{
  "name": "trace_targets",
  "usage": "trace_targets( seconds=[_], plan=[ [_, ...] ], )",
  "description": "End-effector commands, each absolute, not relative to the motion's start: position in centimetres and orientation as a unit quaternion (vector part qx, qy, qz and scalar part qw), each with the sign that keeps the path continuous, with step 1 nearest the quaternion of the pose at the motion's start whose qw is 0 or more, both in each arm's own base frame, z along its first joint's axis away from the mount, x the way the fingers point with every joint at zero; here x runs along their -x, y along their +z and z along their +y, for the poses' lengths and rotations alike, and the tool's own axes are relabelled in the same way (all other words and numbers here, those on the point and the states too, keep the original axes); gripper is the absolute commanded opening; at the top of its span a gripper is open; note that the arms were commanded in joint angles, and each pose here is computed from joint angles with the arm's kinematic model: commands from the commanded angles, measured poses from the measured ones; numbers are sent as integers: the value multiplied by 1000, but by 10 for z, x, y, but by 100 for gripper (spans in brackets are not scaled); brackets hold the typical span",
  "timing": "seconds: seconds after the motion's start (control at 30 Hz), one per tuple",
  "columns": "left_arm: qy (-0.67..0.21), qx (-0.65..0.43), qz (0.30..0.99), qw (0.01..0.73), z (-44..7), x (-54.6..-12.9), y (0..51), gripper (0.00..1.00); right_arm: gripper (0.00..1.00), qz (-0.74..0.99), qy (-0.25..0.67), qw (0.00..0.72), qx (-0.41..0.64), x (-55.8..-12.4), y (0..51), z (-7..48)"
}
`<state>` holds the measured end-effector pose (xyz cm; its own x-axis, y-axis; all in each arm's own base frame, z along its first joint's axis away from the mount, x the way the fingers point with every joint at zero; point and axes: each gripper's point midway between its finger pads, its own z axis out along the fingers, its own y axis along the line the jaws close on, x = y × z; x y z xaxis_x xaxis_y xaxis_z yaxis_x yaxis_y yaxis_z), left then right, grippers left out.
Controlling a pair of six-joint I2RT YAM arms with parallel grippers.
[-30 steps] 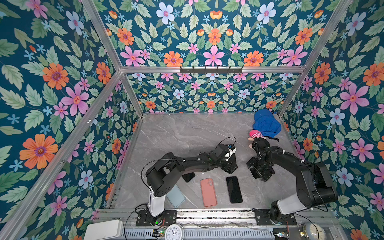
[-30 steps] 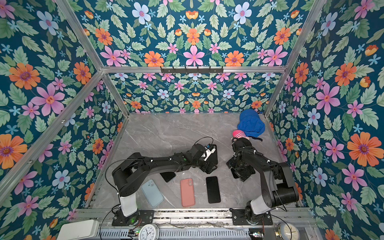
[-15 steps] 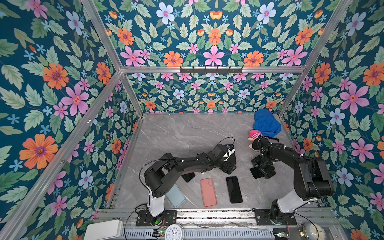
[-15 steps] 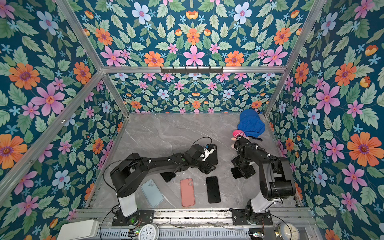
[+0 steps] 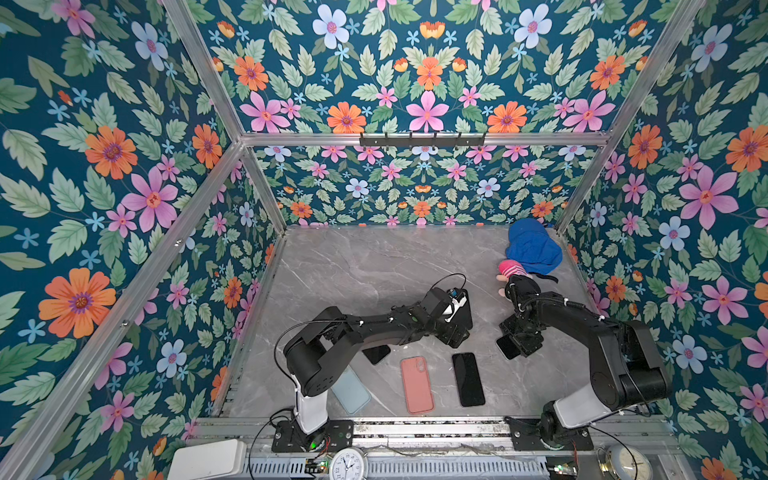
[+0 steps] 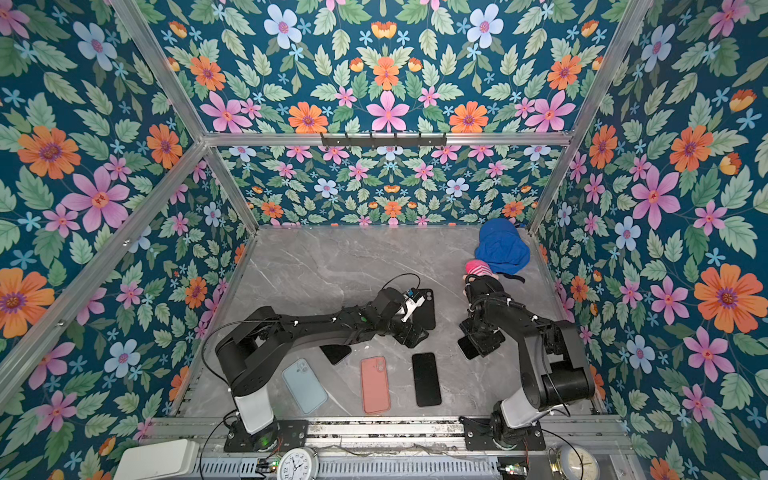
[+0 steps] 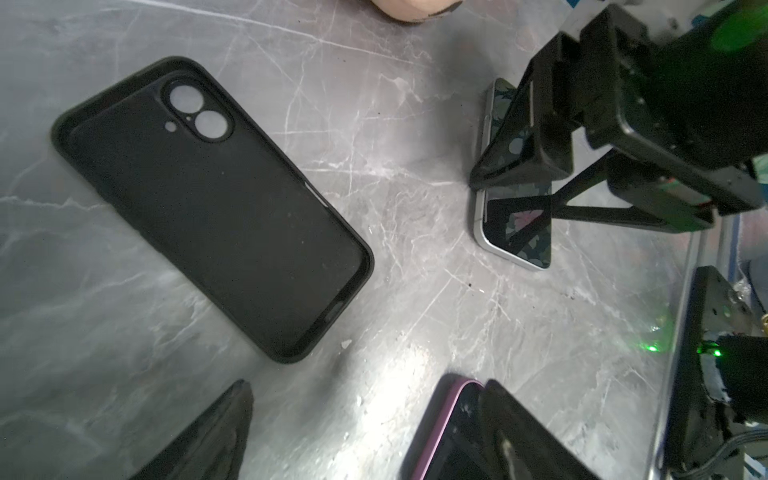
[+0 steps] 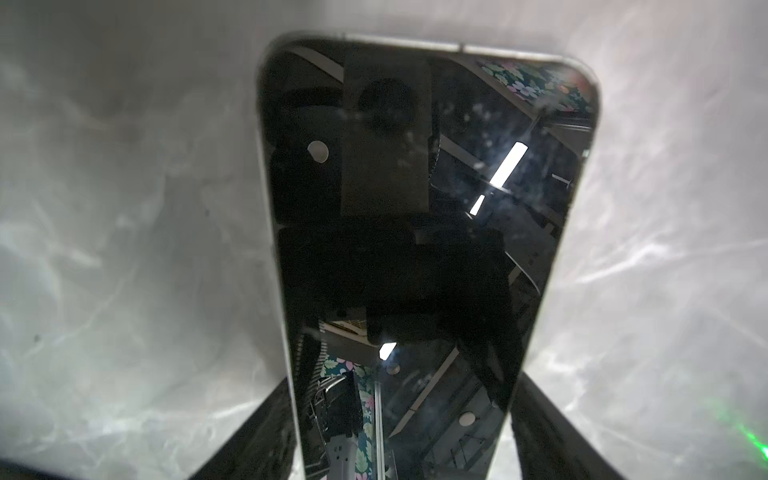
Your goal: Put the phone into the phone case
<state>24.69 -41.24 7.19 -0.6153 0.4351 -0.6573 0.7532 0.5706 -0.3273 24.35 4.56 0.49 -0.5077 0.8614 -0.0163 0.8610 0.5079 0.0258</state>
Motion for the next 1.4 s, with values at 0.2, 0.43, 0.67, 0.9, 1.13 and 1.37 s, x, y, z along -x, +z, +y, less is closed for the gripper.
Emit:
trace_targets(
  seconds=[0.2, 0.43, 0.67, 0.9, 1.13, 1.37],
  plan=[
    [-300, -318, 853, 284, -389, -257, 78, 87, 64, 870, 59, -38, -487, -259, -13, 107],
    [-296, -296, 860, 293, -368, -263, 79, 87, 64, 881, 62, -40, -467, -281, -12, 138],
    [-292, -275, 865, 301, -350, -266, 81, 86, 63, 884, 75, -33, -460, -305, -10, 168],
    [-287, -258, 871, 305, -335, -267, 80, 86, 63, 895, 92, -22, -436, -344, -7, 210],
    [-281, -246, 877, 303, -323, -266, 76, 86, 66, 903, 105, -16, -416, -361, -1, 237],
    [-283, -240, 882, 290, -323, -268, 69, 86, 70, 902, 103, -29, -419, -317, -8, 232]
  ],
)
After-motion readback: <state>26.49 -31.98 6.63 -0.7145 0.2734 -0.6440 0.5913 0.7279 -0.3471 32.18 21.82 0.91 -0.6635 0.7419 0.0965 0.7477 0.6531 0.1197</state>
